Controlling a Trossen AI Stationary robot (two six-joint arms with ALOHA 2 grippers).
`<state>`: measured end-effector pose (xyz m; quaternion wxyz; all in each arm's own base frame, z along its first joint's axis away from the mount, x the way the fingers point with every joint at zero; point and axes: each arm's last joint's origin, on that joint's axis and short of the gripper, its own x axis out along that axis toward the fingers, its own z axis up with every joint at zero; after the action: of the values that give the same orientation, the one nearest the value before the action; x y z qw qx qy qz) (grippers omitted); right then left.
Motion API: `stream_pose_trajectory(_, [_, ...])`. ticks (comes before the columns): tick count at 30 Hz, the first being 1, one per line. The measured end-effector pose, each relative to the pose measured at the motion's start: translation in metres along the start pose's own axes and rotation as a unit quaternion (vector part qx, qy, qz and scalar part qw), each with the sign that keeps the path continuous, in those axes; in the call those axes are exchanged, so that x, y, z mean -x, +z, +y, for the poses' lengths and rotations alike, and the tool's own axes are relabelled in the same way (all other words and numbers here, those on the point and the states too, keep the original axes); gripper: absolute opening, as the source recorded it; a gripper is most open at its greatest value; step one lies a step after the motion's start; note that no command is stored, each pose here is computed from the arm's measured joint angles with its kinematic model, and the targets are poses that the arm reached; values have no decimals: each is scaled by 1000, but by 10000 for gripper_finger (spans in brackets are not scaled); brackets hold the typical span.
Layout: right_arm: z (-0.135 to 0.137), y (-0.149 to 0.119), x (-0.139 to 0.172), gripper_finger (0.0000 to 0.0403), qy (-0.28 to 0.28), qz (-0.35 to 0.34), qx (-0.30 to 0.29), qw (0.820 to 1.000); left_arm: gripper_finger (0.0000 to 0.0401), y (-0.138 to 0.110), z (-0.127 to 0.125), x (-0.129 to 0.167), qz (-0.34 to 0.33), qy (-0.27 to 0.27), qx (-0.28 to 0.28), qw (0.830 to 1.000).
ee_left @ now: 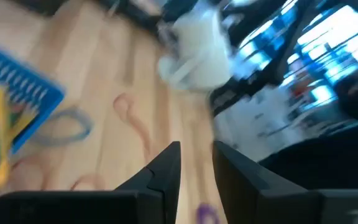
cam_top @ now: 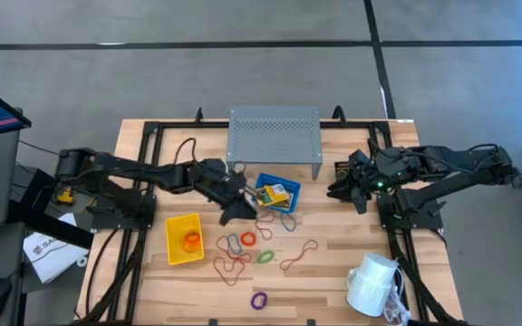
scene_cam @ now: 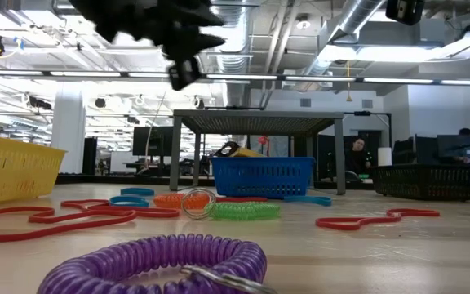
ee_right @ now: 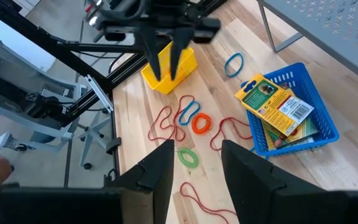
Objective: Pick & Place Office Desk Supplies
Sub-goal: Put the blue rubber band into the black bin
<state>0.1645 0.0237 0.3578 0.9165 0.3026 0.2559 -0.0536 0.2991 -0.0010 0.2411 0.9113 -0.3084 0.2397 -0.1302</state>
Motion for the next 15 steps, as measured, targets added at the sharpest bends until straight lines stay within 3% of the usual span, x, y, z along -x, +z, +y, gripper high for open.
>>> stream_pose_trajectory(4, [0,0,0,131,0,0,1,1000,88,-17,-9,25,60,111,-31,991])
stream_pose_trajectory(9, [1,1,0,131,3,-4,0,1000,88,-33,-13,46,105,246,-91,959])
stream_pose_trajectory(15, [3,4,0,131,18,-21,-4,1000,88,-43,-8,43,153,279,-125,940])
